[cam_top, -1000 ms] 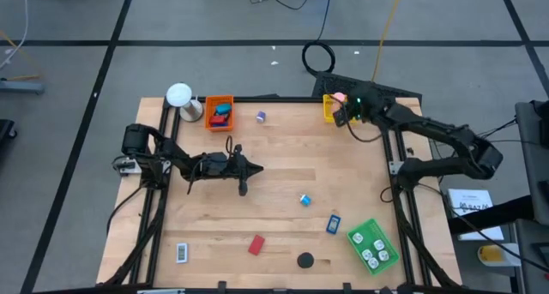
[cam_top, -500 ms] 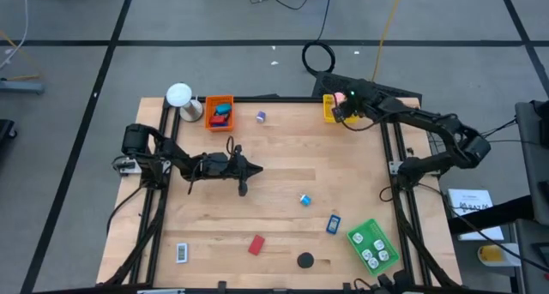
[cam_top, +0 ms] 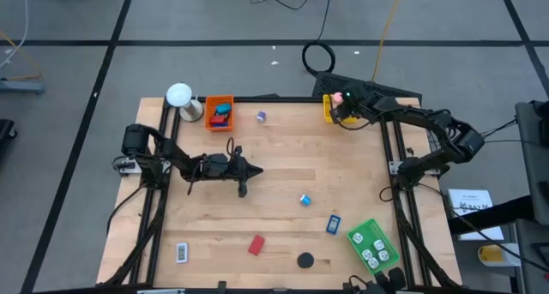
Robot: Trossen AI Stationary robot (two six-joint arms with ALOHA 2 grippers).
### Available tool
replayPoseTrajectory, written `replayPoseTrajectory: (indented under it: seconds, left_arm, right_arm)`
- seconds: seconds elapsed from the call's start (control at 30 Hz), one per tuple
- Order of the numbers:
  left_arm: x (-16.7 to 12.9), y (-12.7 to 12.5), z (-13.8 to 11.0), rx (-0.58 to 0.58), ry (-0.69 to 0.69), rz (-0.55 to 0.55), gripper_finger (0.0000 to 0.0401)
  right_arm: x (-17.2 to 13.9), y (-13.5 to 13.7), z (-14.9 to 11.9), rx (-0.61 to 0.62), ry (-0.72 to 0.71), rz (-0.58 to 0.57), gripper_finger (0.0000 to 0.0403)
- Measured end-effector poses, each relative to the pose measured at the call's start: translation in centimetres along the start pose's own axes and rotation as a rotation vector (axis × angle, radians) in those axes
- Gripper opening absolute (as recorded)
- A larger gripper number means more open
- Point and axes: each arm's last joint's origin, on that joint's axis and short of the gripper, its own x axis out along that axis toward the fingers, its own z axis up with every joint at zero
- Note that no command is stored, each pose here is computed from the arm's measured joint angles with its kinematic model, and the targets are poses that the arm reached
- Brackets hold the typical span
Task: Pick & Place Office items
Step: Put the white hourglass into the yellow bin, then put the red digital clock into the orange bin
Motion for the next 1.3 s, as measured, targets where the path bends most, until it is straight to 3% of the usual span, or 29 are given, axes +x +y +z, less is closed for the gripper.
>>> replayPoseTrajectory:
  seconds: [0.3,0.67,0.83,1.0,1.3]
  left_arm:
    - [0.0,0.0,0.0,0.001,0.0,0.0,0.0021]
    - [0.0,0.0,0.0,0.004,0.0,0.0,0.0021]
    - [0.0,0.0,0.0,0.003,0.0,0.001,0.0021]
    - [0.0,0.1,0.0,-0.01,-0.003,0.024,0.0021]
    - [1.3,1.5,1.9,-0.053,-0.081,0.132,0.0021]
  right_arm:
    - [0.0,0.0,0.1,0.004,-0.011,0.001,0.0242]
    - [-1.9,-0.5,0.8,-0.029,-0.091,-0.018,0.0235]
    - [-5.1,-1.0,0.9,-0.025,-0.151,0.007,0.0201]
    - [-7.7,-0.2,-0.3,-0.066,-0.185,0.067,0.0139]
    - [-7.0,2.7,-4.7,-0.123,-0.318,0.223,0.0014]
